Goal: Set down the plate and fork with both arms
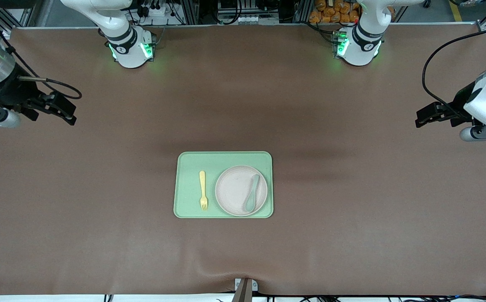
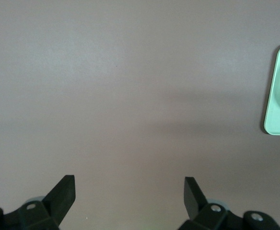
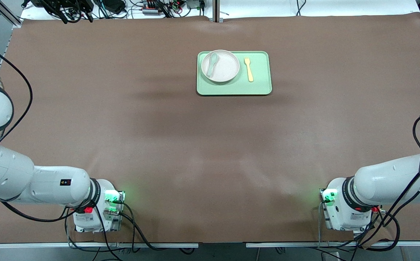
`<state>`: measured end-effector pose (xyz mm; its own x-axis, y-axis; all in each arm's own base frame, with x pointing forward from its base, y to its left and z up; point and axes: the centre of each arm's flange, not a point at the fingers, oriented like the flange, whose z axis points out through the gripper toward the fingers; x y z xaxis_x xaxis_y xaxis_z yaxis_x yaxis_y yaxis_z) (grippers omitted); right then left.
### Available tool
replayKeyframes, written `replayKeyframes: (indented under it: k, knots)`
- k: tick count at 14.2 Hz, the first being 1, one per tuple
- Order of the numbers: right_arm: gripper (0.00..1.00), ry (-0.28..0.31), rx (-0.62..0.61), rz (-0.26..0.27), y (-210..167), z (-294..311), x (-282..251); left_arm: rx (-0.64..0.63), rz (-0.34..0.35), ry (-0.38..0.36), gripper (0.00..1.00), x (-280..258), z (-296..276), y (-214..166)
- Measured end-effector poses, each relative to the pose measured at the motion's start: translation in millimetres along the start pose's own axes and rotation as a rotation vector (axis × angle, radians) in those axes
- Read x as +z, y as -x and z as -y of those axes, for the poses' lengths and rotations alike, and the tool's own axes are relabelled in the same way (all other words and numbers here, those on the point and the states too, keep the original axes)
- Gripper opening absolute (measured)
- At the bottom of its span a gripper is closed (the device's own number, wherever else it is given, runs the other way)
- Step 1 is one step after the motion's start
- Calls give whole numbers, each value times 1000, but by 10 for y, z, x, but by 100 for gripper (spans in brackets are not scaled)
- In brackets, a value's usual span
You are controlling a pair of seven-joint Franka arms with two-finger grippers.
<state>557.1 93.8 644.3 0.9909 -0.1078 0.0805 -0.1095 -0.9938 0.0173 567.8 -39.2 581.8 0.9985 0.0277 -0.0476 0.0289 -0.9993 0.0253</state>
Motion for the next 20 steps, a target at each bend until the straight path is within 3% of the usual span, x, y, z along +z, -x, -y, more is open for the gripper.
replayKeyframes:
  k: [9,17,20]
  knots:
    - [100,7,-87,-19,-43,-357,71,23,-2,-3,100,-38,-156,141]
    - [100,9,-87,-18,-68,-480,73,23,-17,-5,100,-124,-155,219]
    - [100,8,-87,-18,-68,-480,73,24,-40,-40,100,-221,-112,209]
